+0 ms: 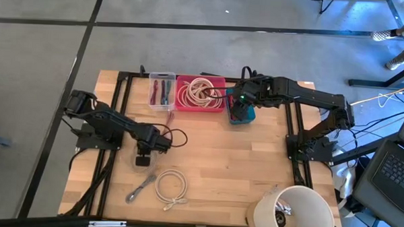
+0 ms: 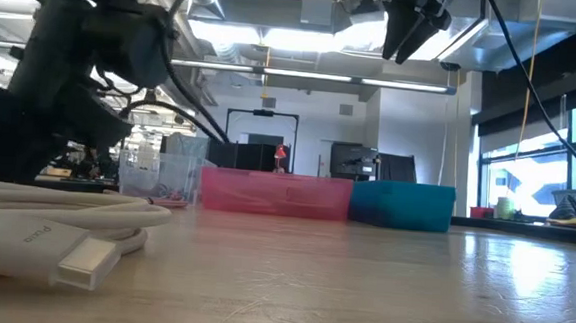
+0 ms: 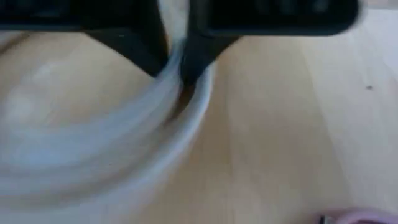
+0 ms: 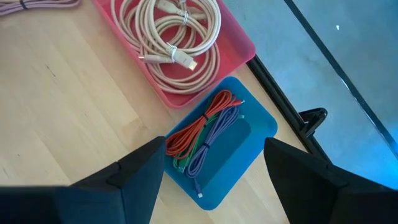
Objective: Pick & Place USB Port
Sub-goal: Put the light brown HDMI cable into the pink bin
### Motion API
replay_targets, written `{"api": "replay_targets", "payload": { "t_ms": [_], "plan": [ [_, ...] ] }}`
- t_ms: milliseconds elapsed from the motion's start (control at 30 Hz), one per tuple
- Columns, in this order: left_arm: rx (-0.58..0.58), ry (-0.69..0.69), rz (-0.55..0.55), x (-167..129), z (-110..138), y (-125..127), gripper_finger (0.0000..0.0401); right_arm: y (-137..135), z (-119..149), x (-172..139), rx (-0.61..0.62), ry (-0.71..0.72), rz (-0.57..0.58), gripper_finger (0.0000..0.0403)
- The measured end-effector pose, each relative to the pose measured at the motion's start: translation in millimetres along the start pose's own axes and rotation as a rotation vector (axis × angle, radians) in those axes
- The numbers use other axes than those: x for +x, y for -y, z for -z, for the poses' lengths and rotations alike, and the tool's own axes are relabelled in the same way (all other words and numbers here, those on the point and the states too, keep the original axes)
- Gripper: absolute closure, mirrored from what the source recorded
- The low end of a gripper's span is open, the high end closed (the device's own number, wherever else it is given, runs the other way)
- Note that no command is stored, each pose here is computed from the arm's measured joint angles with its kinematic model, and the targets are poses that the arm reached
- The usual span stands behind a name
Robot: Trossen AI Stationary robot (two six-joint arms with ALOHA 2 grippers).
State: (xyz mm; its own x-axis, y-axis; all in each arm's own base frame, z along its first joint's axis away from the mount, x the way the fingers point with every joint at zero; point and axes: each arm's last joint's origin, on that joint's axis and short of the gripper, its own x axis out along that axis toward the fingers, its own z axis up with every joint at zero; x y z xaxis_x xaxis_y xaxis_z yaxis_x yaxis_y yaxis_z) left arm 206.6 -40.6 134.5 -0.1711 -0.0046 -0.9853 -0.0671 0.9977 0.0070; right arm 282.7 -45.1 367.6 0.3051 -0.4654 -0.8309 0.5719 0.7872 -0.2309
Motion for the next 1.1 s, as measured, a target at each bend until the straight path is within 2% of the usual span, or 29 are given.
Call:
{"api": "replay_targets", "payload": {
  "t_ms": [33, 100, 300, 433, 567, 700, 867, 1100],
  "plan": [
    [-0.027, 0.002, 0.003, -1.9, -1.5, -0.5, 0.0378, 0.0, 0.0, -0.1, 0.000, 0.000, 0.000, 0.0128],
    [-0.059, 0.032, -0.012, -12.3, -4.3, -1.9, 0.0388, 0.0, 0.0, -0.1, 0.000, 0.000, 0.000, 0.0128],
    [-0.123, 0.089, -0.037, -58.2, -4.0, -3.5, 0.0391, 0.0, 0.0, -0.1, -0.017, 0.000, 0.000, 0.0128],
    [-0.167, 0.202, -0.096, -100.0, -5.4, -8.1, 0.0391, 0.0, 0.0, 0.0, -0.020, 0.000, 0.000, 0.0128],
    [-0.268, 0.364, -0.096, -139.1, -15.6, -25.3, 0.0391, 0.0, 0.0, 0.0, -0.020, 0.000, 0.000, 0.0128],
    [-0.365, 0.489, -0.130, -172.6, -22.2, -54.6, 0.0391, 0.0, 0.1, 0.0, -0.020, -0.001, 0.000, 0.0128],
    [-0.497, 0.650, -0.164, -206.1, -23.9, -104.2, 0.0391, -0.4, 0.4, -0.1, -0.020, -0.009, -0.017, 0.0128],
    [-0.624, 0.797, -0.231, -229.0, -34.2, -185.1, 0.0391, -0.5, 0.4, -0.1, -0.017, -0.008, -0.017, 0.0128]
  ]
}}
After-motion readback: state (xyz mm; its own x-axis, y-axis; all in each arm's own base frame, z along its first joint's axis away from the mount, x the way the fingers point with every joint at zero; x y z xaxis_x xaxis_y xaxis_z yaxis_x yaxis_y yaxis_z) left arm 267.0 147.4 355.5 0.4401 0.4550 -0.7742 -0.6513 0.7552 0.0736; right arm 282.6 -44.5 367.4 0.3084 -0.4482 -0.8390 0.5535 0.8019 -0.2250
